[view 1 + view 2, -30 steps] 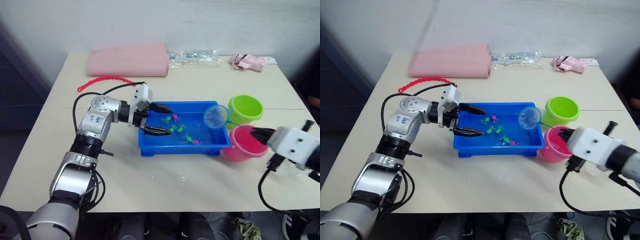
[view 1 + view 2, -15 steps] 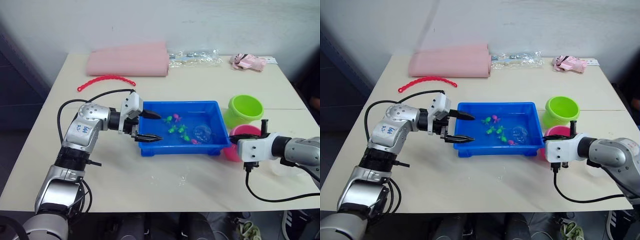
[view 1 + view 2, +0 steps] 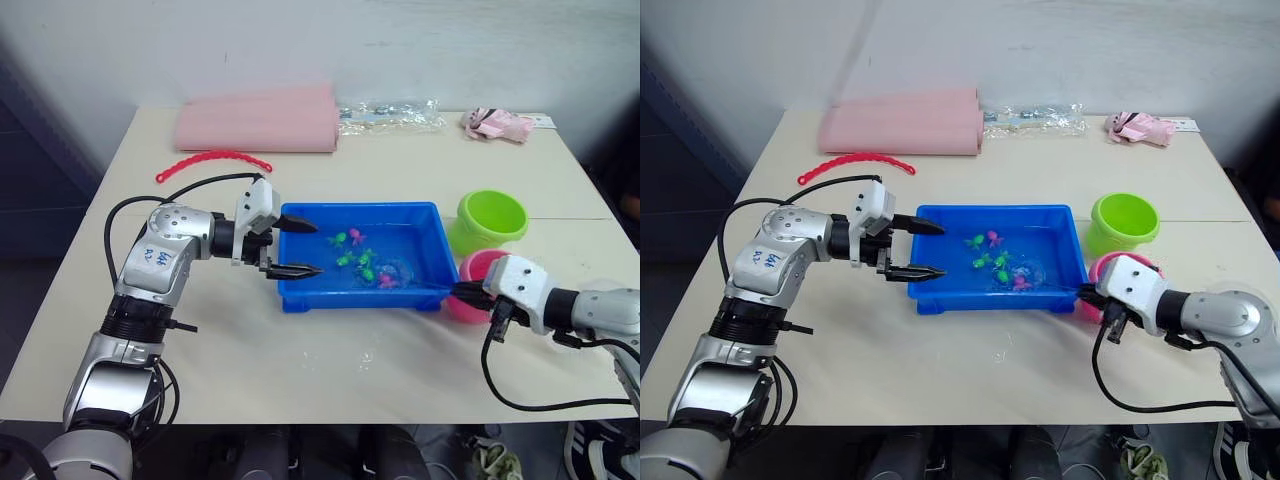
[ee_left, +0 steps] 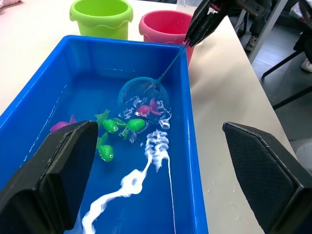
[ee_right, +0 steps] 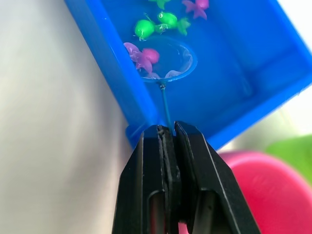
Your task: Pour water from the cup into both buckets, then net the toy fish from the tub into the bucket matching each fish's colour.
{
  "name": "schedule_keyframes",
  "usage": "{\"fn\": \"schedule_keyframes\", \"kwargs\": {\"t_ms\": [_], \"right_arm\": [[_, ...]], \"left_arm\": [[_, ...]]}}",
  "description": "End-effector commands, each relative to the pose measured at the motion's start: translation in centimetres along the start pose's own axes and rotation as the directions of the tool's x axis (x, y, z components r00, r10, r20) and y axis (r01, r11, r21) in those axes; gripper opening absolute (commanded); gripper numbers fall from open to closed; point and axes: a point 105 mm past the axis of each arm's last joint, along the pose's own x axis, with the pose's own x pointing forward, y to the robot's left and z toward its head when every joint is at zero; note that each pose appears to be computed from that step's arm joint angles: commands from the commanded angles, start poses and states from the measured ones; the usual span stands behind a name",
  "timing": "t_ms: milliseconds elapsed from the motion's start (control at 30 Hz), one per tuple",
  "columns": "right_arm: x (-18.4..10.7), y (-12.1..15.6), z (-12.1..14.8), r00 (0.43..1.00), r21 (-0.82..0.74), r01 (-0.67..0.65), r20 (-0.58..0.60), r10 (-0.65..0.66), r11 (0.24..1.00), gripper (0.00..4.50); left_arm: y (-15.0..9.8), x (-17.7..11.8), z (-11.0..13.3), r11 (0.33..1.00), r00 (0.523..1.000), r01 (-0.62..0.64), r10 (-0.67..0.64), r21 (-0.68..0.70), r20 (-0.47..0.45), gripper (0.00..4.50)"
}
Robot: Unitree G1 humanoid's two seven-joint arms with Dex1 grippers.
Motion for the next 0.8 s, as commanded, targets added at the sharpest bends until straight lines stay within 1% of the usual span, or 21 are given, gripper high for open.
{"fn": "schedule_keyframes", "kwargs": {"t_ms": [33, 167, 300, 400, 567, 633, 733, 767, 800], "right_arm": [[-1.3, -0.3, 1.4, 0.998, 0.089, 0.032, 0.048, -0.036, 0.995, 0.00], [-2.9, -0.9, 2.6, 0.989, 0.212, 0.096, 0.088, -0.116, 0.973, 0.00], [-5.1, -1.5, 3.6, 0.974, 0.246, 0.174, 0.101, -0.204, 0.953, 0.00], [-7.4, -1.8, 4.2, 0.951, 0.254, 0.260, 0.098, -0.292, 0.932, 0.00], [-12.2, -1.2, 3.0, 0.894, 0.235, 0.436, -0.004, -0.447, 0.869, 0.00], [-13.5, -0.6, 2.6, 0.876, 0.161, 0.481, -0.051, -0.479, 0.862, 0.00], [-14.5, 0.0, 2.0, 0.846, -0.005, 0.523, -0.114, -0.520, 0.852, 0.00], [-14.7, 0.0, 1.8, 0.829, -0.104, 0.531, -0.138, -0.541, 0.841, 0.00], [-14.7, 0.0, 1.7, 0.819, -0.232, 0.513, -0.155, -0.552, 0.827, 0.00]], "left_arm": [[0.1, 0.2, 1.5, 0.999, 0.999, 0.009, -0.011, 0.049, 0.045, 4.47], [0.3, 1.3, 2.1, 0.998, 0.995, 0.042, -0.045, 0.043, 0.086, 4.47], [0.2, 2.4, 2.6, 0.996, 0.990, 0.082, -0.087, 0.042, 0.115, 4.47], [-0.2, 3.5, 3.0, 0.989, 0.979, 0.144, -0.147, 0.035, 0.140, 4.47], [-0.2, 5.0, 3.5, 0.977, 0.965, 0.204, -0.211, 0.059, 0.154, 4.47], [0.0, 5.5, 3.6, 0.975, 0.963, 0.212, -0.221, 0.069, 0.157, 4.47], [0.1, 6.0, 3.8, 0.969, 0.956, 0.232, -0.243, 0.079, 0.164, 4.47], [0.0, 6.2, 3.8, 0.967, 0.954, 0.239, -0.250, 0.083, 0.165, 4.47], [0.0, 6.4, 3.8, 0.965, 0.952, 0.246, -0.258, 0.088, 0.165, 4.47]]}}
